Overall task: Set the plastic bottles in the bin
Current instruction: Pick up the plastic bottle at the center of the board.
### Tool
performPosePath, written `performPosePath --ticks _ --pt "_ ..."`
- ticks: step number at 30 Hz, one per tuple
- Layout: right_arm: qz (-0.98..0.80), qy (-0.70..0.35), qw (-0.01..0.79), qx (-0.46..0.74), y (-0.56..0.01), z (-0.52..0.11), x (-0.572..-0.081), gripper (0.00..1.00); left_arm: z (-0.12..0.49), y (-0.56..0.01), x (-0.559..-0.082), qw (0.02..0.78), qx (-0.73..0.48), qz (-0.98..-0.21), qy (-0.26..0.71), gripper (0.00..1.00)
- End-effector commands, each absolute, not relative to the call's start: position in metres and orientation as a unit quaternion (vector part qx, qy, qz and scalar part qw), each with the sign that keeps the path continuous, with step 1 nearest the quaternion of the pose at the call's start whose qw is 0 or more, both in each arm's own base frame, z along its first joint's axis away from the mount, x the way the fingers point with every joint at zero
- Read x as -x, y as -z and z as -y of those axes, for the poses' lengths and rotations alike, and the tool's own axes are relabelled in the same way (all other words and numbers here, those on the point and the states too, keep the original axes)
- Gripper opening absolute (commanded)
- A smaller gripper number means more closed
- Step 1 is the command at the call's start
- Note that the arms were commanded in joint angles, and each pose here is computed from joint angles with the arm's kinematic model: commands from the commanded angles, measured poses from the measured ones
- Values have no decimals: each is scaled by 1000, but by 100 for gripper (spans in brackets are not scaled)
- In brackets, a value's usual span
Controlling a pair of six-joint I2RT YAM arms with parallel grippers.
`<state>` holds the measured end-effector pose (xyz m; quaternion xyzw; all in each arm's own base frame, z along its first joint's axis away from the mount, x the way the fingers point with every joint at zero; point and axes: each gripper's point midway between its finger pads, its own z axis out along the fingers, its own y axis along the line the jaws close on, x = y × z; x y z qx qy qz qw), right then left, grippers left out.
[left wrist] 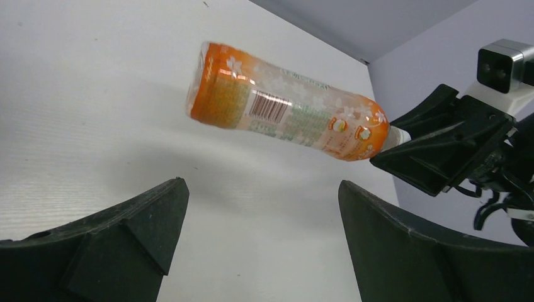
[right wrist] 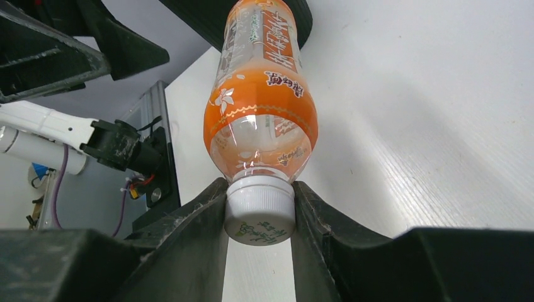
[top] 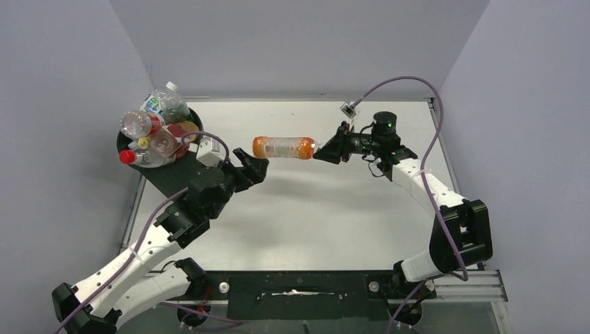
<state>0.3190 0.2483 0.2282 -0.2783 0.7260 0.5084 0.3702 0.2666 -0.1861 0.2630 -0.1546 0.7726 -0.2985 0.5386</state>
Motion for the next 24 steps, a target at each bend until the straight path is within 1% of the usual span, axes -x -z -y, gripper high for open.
performPosePath --ticks 1,7,13,14,20,24 --pt "-647 -547 442 296 -294 -253 -315 24 206 -300 -262 543 168 -719 400 91" --pt "-585 -593 469 293 -334 -255 -298 24 214 -321 -263 539 200 -675 463 91" --pt "-532 -629 485 292 -360 -254 -278 25 221 -363 -262 530 237 -586 565 91" --pt "-528 -632 486 292 -362 -254 -276 25 222 -361 -262 529 238 -580 572 91" --pt "-526 -637 480 295 -360 -259 -268 25 218 -391 -255 548 246 -509 616 91" --pt "-526 -641 476 294 -355 -262 -264 25 217 -396 -252 559 248 -487 623 91"
